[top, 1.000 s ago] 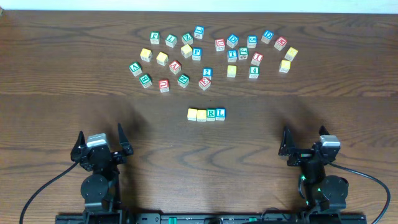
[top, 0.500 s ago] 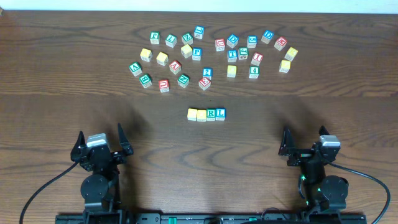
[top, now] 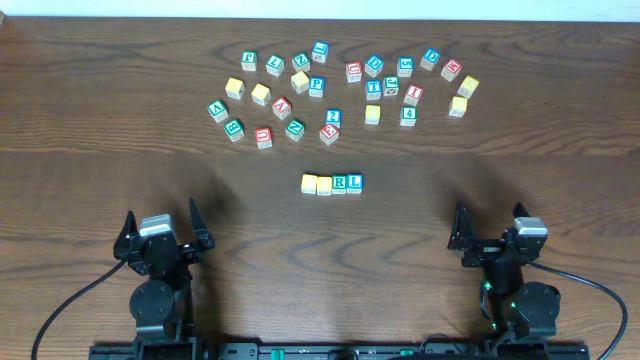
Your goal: Spell out CORL
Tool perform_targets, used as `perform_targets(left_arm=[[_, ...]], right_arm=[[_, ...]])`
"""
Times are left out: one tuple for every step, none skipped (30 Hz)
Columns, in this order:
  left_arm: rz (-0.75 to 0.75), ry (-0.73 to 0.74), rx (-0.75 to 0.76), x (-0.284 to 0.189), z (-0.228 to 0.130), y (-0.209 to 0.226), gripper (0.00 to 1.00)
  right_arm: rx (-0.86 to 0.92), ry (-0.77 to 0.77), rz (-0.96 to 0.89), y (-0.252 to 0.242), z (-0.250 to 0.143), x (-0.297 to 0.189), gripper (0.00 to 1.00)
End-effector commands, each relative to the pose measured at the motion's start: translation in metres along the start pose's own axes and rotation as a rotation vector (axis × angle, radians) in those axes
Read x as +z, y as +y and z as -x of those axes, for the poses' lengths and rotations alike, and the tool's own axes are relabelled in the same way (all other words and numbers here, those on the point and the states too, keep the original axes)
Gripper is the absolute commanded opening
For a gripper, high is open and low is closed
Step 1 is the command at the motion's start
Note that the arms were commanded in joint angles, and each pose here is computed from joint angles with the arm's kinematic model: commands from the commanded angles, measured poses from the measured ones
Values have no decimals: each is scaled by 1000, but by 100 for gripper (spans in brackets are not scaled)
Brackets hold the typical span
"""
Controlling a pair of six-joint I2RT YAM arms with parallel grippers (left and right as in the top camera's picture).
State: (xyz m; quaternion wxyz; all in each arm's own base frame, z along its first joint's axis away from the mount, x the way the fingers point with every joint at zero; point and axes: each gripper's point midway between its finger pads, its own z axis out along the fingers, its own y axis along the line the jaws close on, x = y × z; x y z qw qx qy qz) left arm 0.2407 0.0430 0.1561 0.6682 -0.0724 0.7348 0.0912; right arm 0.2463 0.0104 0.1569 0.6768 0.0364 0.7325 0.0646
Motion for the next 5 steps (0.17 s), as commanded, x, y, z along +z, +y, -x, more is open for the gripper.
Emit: perform_targets(left_arm=[[12, 60, 28, 1, -18, 2, 98], [12, 60, 28, 1, -18, 2, 98], [12, 60, 28, 1, -18, 2, 98], [12, 60, 28, 1, -18, 2, 98], [12, 60, 28, 1, -18, 2, 98]], right_arm=[[-10, -1, -1, -1, 0, 0, 99], [-10, -1, -1, -1, 0, 0, 99], [-10, -1, -1, -1, 0, 0, 99], [-10, -1, -1, -1, 0, 0, 99], [-10, -1, -1, -1, 0, 0, 99]])
